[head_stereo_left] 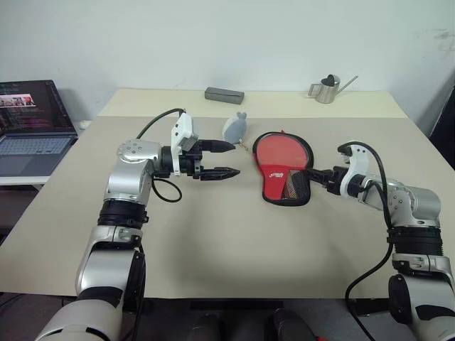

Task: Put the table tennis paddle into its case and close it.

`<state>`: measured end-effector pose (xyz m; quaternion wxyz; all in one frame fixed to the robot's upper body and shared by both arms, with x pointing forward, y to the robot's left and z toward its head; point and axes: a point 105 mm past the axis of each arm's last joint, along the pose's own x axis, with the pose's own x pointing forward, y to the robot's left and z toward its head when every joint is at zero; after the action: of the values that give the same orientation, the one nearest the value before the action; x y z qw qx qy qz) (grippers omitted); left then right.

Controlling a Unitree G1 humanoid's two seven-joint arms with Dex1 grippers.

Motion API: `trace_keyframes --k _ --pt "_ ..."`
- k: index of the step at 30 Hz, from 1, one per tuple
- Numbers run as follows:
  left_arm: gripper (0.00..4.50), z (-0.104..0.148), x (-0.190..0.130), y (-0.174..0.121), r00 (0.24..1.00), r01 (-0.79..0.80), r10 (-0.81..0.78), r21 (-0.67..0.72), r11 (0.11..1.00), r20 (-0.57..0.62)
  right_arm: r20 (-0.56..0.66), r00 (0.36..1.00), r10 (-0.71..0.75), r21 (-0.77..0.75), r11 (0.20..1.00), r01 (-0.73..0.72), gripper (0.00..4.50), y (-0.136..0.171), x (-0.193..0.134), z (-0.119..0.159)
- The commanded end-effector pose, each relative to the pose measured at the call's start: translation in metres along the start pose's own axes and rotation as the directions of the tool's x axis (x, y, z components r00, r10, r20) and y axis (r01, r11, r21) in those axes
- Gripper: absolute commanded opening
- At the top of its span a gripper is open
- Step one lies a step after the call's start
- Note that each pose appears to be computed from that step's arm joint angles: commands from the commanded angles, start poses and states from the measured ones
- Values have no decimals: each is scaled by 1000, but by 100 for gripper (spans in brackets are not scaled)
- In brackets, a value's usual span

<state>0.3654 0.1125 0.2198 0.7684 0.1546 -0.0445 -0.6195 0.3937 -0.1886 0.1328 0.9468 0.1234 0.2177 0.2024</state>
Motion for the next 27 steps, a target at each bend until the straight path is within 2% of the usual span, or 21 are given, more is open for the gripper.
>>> trace_keyframes --k 1,13,20,23,27 --pt "374 16 -3 2 1000 -9 8 54 998 16 46 999 18 -31 999 -16 359 6 4 12" --pt "374 18 -4 5 1000 -25 24 64 998 11 6 999 37 -15 999 -37 359 16 29 1" --pt "374 17 -5 6 999 -39 38 65 997 7 -20 1000 -14 -11 1000 13 359 5 35 -6" --pt "374 16 -6 7 999 -44 44 66 997 5 -24 1000 -17 3 1000 18 301 4 36 -7" --pt "374 14 -10 7 999 -52 52 63 997 -2 -42 999 -12 32 999 14 169 6 35 -12"
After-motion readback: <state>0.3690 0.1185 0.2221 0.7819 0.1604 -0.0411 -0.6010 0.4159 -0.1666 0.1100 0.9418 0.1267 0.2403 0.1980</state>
